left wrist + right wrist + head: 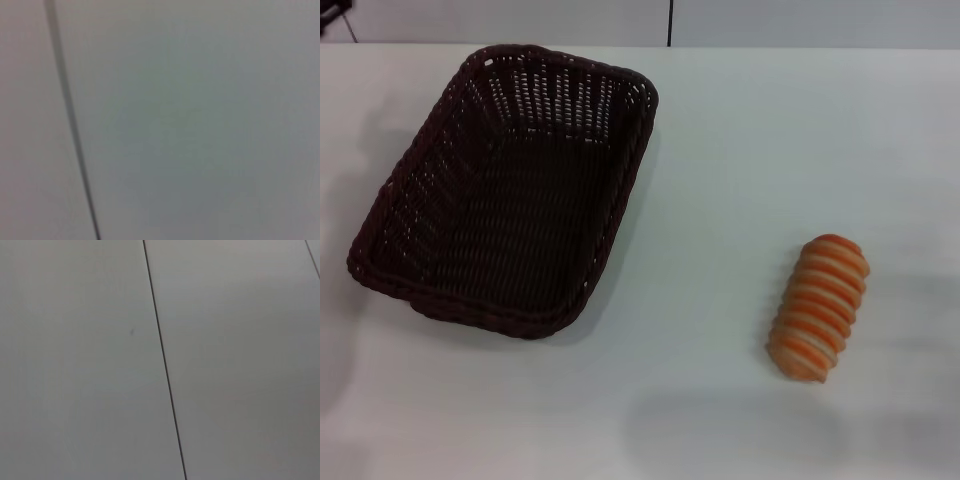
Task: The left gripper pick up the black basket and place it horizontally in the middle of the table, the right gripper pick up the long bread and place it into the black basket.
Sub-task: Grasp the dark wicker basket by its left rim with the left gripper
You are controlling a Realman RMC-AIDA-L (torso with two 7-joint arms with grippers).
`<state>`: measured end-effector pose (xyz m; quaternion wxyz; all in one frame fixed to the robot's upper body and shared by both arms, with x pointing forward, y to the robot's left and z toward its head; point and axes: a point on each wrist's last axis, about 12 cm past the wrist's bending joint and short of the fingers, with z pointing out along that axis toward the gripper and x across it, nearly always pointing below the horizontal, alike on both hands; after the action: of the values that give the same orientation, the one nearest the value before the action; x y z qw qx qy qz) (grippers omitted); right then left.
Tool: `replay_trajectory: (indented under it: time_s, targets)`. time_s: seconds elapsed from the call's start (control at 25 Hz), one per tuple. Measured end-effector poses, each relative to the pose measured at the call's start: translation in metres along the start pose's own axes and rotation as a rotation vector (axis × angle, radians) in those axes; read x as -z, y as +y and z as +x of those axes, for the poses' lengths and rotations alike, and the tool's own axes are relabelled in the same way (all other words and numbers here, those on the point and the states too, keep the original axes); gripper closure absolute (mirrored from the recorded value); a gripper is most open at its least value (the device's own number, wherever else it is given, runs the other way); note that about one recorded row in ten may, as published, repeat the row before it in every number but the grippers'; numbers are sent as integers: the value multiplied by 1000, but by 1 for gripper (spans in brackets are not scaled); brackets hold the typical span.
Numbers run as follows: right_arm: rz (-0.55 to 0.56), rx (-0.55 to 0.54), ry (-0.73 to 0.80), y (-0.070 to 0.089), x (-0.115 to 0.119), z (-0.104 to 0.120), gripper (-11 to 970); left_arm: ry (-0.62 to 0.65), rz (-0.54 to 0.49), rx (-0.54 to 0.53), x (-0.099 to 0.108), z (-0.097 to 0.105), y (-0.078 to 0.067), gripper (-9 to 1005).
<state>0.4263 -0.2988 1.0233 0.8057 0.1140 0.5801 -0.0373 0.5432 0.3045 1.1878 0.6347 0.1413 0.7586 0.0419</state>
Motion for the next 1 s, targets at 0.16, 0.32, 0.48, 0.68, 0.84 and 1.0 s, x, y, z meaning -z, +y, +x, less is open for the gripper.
replay_trajectory:
  time_s: [0.16,0.32,0.48,0.68,0.84,1.0]
  targets:
    - [0,0,1,0,0,0,183,102,50,-100,3,-29,-22,198]
    - [0,4,3,-1,0,0,185,174,103,-149,4,-52,-37,198]
    - [0,5,4,-1,0,1,187,216,156,-134,2,-58,-40,198]
    - [2,8,6,-2,1,1,189,330,192,-126,-2,-61,-37,198]
    - [4,11,6,-4,2,0,190,413,222,-120,-6,-58,-38,197]
    - [2,11,5,-4,1,0,192,490,248,-112,-14,-50,-41,197]
